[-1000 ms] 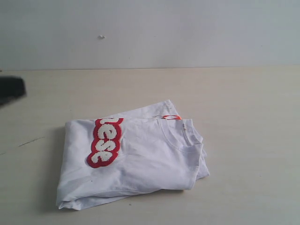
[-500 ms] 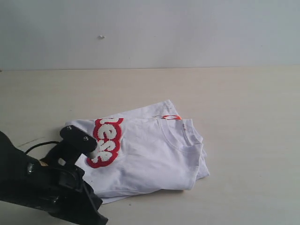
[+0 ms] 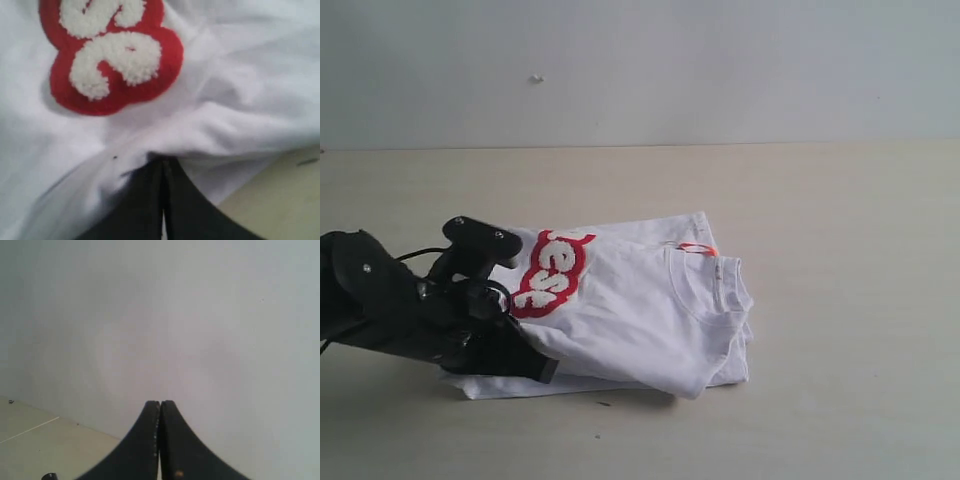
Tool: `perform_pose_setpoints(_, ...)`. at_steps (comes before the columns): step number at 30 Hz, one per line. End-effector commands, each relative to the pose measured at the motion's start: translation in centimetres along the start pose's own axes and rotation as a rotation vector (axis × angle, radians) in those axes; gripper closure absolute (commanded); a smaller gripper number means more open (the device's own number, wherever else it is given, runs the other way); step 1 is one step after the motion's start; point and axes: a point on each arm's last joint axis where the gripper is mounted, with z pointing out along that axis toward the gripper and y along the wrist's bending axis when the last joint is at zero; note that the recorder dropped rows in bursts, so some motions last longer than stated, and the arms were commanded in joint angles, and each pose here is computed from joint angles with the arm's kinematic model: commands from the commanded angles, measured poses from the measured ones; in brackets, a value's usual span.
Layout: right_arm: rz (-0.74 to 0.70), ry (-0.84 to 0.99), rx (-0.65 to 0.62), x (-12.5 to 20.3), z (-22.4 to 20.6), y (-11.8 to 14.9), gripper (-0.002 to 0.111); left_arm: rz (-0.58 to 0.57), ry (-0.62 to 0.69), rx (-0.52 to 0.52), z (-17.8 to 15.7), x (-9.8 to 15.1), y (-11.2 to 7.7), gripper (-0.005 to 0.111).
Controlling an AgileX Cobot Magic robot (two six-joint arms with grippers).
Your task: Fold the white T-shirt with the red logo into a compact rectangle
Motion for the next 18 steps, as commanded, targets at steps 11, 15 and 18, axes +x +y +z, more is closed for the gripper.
perform_pose_setpoints(11, -0.034, 0.021, 0.007, 0.3, 0.1, -0.1, 0.108, 0.096, -0.088, 0.102, -2.3, -2.4, -4.0, 0.107)
perform_pose_setpoints(15, -0.032, -0.026, 0.007, -0.2, -1.1, -0.1, 0.108, 0.092, -0.294, 0.121, -8.5, -4.0, -4.2, 0.107)
perform_pose_setpoints(18, -0.042, -0.087, 0.012, -0.4, -3.1, -0.1, 0.108, 0.075, -0.513, 0.121, -14.5, -4.3, -4.2, 0.107)
